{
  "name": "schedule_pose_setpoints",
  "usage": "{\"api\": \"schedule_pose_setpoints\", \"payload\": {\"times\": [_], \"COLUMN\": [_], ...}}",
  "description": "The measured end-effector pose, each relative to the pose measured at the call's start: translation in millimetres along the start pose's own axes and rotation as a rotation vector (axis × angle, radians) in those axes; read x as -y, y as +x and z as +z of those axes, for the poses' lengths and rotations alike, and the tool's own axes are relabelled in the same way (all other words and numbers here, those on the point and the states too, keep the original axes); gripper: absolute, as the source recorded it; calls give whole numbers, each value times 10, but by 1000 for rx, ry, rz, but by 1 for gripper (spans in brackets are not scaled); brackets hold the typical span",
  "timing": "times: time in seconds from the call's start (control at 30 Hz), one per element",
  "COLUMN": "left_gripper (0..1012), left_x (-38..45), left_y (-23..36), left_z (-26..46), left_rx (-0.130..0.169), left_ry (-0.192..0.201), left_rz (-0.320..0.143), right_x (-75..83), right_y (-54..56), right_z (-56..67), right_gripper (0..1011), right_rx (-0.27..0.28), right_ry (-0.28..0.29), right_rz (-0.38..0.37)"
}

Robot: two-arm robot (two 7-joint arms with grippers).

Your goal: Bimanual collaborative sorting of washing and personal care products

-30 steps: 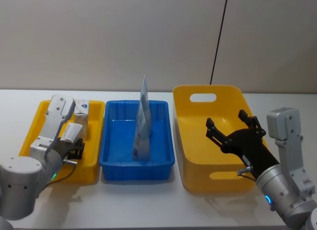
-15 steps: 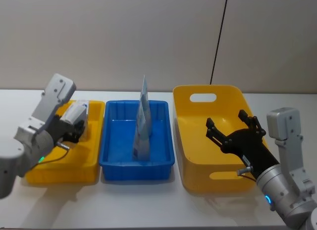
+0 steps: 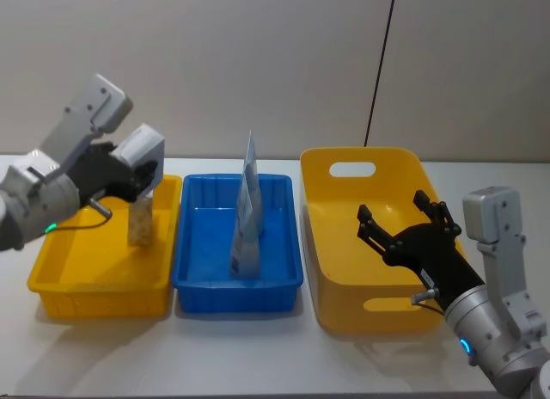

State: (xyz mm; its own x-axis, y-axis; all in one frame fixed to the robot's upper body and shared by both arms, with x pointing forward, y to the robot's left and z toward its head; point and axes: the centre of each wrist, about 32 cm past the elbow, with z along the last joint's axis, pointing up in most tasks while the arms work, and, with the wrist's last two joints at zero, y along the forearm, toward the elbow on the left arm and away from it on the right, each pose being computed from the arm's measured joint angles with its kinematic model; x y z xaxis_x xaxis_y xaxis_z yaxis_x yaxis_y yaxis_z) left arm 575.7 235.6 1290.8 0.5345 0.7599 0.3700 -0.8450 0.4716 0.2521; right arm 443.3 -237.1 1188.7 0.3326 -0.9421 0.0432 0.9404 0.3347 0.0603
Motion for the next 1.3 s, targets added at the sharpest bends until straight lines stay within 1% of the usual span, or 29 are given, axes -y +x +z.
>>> {"api": "schedule_pose_setpoints", "payload": {"times": [0.03,0.07,0.13,0.23,0.27,0.3,0.33,0.37,0.4,0.43,0.53,0.63,0.7,0.77,0.87,0.97,1.03,1.1,1.17,1.2,1.27,1.3], "left_gripper": [390,390,390,390,390,389,390,390,390,390,390,390,390,390,390,390,390,390,390,390,390,390], "left_x": [0,1,4,12,19,22,34,34,44,56,77,118,135,162,192,244,264,293,316,337,359,383], "left_y": [19,61,114,161,191,200,233,233,256,282,316,365,379,400,419,447,456,471,482,490,498,506], "left_z": [14,44,83,119,141,149,172,172,186,202,224,251,262,272,282,294,298,305,310,312,316,324], "left_rx": [6,18,33,43,50,51,57,57,60,64,67,69,69,68,67,64,64,63,63,63,63,64], "left_ry": [-8,-24,-50,-76,-93,-98,-114,-114,-124,-142,-161,-193,-205,-224,-242,-268,-279,-298,-306,-316,-328,-339], "left_rz": [-10,-24,-48,-77,-96,-102,-121,-121,-136,-163,-191,-246,-268,-303,-340,-394,-416,-454,-475,-497,-523,-550], "right_x": [0,0,0,0,0,0,0,0,0,0,0,0,0,0,0,0,0,0,0,0,0,0], "right_y": [0,0,0,0,0,0,0,0,0,0,0,0,0,0,0,0,0,0,0,0,0,0], "right_z": [0,0,0,0,0,0,0,0,0,0,0,0,0,0,0,0,0,0,0,0,0,0], "right_gripper": [1001,1001,1001,1001,1001,1000,1001,1001,1001,1001,1001,1001,1001,1001,1001,1001,1001,1001,1001,1001,1001,1001], "right_rx": [0,0,0,0,0,0,0,0,0,0,0,0,0,0,0,0,0,0,0,0,0,0], "right_ry": [0,0,0,0,0,0,0,0,0,0,0,0,0,0,0,0,0,0,0,0,0,0], "right_rz": [0,0,0,0,0,0,0,0,0,0,0,0,0,0,0,0,0,0,0,0,0,0]}}
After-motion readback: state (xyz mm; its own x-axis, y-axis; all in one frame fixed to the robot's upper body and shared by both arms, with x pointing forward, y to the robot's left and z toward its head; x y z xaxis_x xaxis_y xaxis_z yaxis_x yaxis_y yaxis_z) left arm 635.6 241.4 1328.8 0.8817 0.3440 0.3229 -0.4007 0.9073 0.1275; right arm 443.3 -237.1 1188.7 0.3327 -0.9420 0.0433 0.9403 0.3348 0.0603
